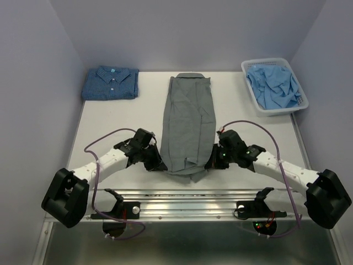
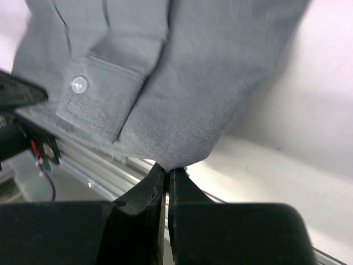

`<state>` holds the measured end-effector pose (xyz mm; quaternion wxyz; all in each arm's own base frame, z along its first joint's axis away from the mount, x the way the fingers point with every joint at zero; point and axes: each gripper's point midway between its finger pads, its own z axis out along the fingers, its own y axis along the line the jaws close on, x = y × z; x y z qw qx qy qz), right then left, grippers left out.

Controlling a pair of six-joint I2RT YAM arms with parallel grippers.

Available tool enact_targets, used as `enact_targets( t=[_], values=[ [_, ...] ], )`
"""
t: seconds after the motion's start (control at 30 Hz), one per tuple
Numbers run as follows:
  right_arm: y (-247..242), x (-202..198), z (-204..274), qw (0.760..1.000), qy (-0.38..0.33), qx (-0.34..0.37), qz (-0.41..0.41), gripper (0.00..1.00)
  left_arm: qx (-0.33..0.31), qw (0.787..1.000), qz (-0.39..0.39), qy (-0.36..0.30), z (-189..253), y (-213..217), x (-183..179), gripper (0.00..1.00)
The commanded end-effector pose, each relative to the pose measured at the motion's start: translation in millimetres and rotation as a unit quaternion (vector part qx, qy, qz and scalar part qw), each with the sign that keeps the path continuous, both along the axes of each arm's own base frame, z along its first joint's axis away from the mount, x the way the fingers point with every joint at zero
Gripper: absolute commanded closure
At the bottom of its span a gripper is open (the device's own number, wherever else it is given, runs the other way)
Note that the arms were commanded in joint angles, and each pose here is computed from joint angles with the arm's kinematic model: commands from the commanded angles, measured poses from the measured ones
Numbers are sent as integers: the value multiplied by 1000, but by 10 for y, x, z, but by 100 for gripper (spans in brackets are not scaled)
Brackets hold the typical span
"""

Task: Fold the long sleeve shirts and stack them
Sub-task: Fold the shirt

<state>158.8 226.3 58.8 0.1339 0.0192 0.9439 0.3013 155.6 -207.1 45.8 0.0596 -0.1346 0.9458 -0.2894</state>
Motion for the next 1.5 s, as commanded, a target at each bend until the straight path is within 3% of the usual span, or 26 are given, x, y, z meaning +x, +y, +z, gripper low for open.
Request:
enact_targets(
  t=[0.0,0.27,0.43,0.73,1.07,1.47],
  values=[
    [-49,375,359,995,-84,-39,-23,99,-18,998,-16,-63,515,-156,307,100],
    [0,1084,927,976,-194,-72,-73,99,16,988,-20,-150,1124,-247,1072,100],
    [-117,1542,1003,964,-217,-102,-111,99,14,981,-2,-195,1386,-296,1712,100],
    [-145,2410,1271,952,-260,-70,-144,99,4,975,0,-224,1565,-507,2453,100],
    [-126,2969,976,955,-250,-77,-138,99,23,977,0,-214,1323,-571,3074,100],
    [-141,3416,461,962,-209,-89,-154,98,68,987,34,-142,542,-362,3264,100]
  ],
)
